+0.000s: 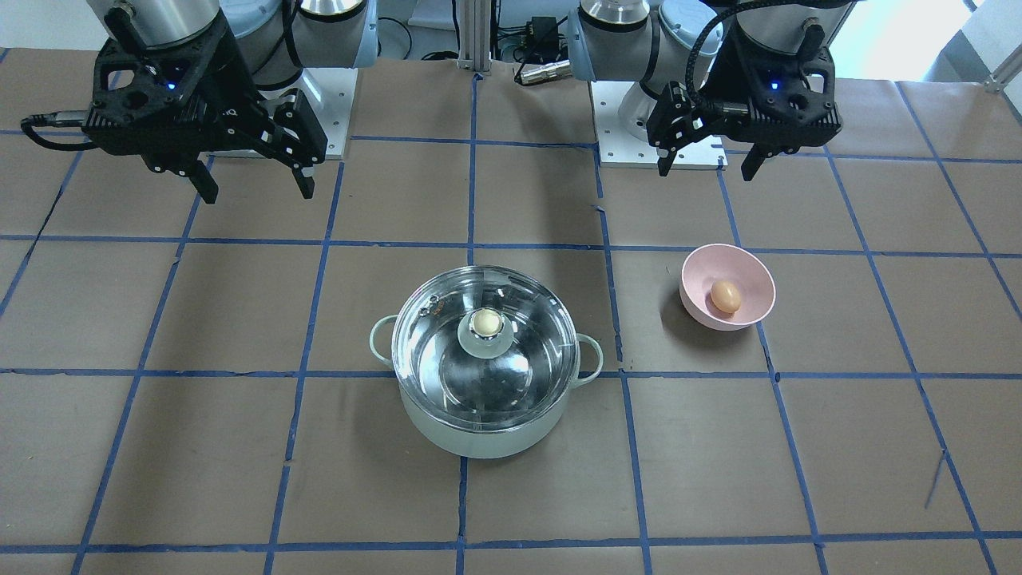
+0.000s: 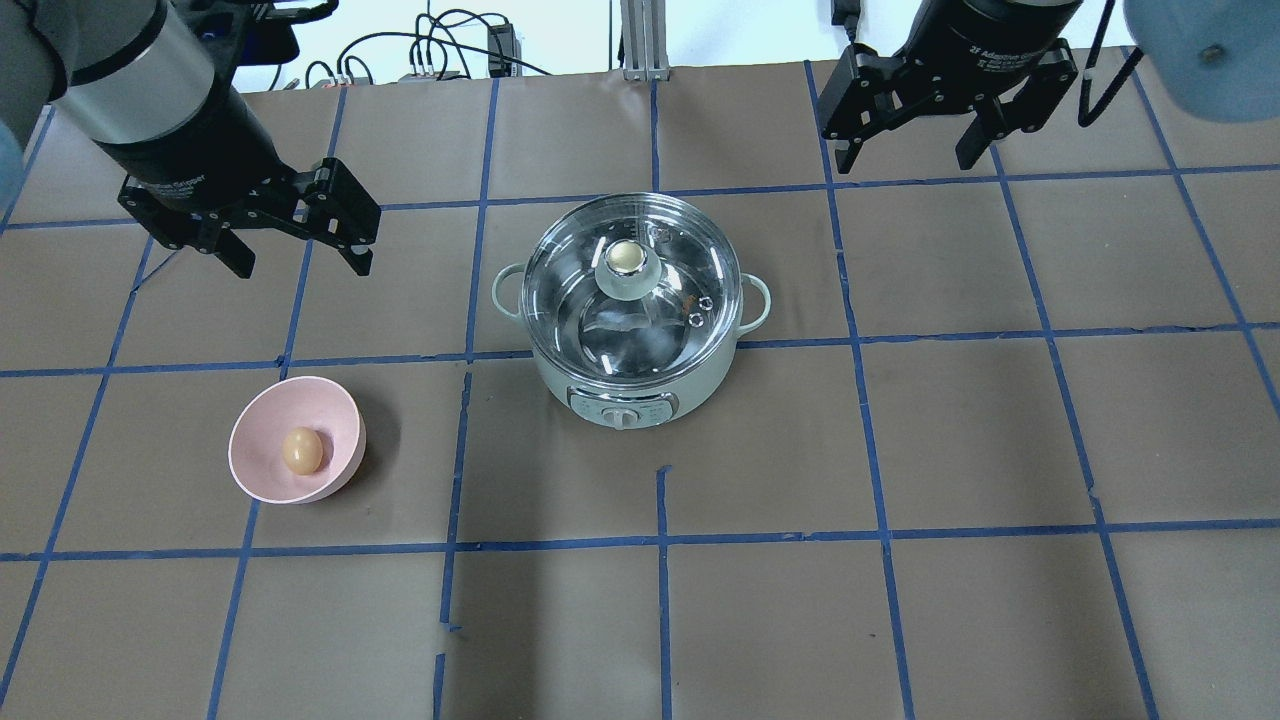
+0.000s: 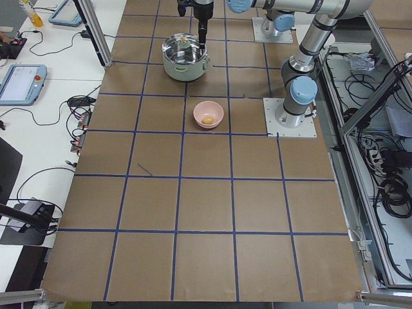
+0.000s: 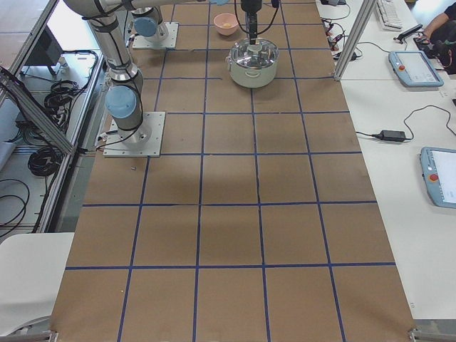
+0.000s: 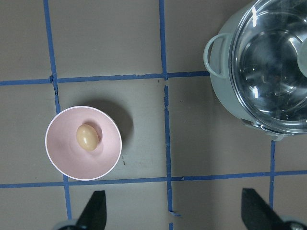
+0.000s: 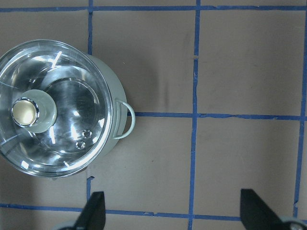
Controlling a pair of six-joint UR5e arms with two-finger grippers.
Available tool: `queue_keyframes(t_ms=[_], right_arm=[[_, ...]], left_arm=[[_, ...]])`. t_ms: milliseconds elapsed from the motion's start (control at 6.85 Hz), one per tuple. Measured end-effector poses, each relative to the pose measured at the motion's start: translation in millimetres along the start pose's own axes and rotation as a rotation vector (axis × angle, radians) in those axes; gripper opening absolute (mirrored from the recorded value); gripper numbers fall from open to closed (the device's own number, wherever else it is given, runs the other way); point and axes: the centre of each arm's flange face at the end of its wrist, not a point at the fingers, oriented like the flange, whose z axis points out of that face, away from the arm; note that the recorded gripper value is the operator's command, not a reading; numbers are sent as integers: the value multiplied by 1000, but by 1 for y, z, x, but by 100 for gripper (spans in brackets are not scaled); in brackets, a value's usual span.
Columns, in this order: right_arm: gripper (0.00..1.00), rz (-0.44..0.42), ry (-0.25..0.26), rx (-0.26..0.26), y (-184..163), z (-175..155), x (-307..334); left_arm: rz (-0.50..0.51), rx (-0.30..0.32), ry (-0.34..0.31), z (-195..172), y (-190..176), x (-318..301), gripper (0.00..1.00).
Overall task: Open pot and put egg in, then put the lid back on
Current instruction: 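Move the left gripper down over the egg in the pink bowl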
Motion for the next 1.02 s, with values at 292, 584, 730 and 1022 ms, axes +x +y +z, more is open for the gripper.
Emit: queue_keyframes(t_ms=[292, 584, 730, 1022], right_arm=[[100, 15, -11, 3, 3, -3, -4], [100, 23, -13, 5, 4, -4, -4], [100, 23, -14, 5, 4, -4, -5], [100, 22, -15, 5, 4, -4, -5]], left_arm=[[1, 2, 0, 0, 0, 0, 100], [7, -5, -3, 3, -1, -1, 100], [5, -25, -5, 13, -4, -4, 100], [-11, -60, -5, 50, -18, -16, 100]])
